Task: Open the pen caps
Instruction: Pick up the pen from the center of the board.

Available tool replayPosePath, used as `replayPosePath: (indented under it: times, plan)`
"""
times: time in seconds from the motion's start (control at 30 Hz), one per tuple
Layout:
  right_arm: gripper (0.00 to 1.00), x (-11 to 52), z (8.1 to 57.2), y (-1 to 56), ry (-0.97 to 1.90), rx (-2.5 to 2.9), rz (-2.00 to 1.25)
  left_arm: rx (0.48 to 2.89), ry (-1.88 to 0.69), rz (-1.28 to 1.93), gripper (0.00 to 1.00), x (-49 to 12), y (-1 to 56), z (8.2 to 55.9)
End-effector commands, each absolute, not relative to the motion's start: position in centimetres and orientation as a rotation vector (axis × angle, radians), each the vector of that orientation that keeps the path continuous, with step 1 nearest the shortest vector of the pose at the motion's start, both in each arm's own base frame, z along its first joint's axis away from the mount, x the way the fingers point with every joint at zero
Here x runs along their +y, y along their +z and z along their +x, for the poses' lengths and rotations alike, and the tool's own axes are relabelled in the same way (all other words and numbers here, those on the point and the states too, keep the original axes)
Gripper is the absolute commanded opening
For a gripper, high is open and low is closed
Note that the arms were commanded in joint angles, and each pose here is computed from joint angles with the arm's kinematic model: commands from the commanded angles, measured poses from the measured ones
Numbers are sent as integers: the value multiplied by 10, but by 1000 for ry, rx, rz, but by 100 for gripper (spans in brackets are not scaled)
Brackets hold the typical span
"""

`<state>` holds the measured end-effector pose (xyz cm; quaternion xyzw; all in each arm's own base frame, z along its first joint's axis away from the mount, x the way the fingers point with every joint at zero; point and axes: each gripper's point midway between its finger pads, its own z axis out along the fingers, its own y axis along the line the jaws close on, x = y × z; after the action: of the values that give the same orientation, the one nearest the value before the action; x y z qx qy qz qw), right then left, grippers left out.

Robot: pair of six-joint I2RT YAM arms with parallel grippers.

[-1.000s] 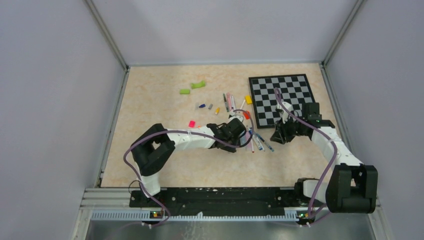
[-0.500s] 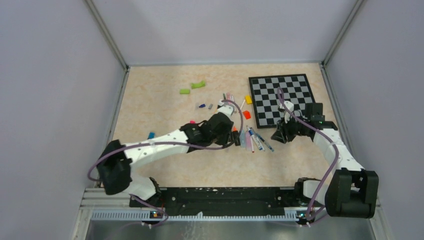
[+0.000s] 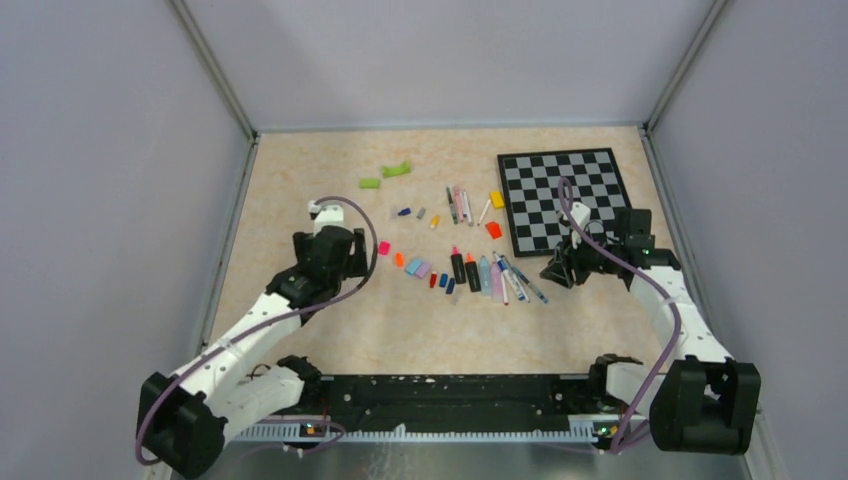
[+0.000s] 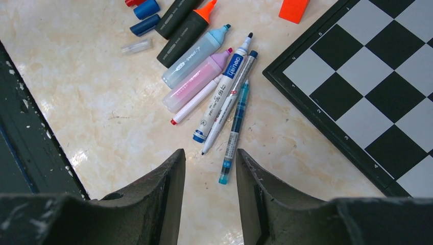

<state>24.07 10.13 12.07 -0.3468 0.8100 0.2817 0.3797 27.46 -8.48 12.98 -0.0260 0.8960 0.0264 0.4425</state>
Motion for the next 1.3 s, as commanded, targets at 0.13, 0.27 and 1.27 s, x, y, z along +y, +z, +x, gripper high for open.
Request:
replayPosePath:
  times: [0.13,0.27,1.27]
  plan:
    - [40,105,241,138,719,1978,-922,1978,313,-31,99,3,141,291]
    - [40,105,241,140,716,1976,-921,2054,448,45,99,38,122,288]
    - [41,105,239,153,675,1928,-937,2486,254,383,62,60,36,280]
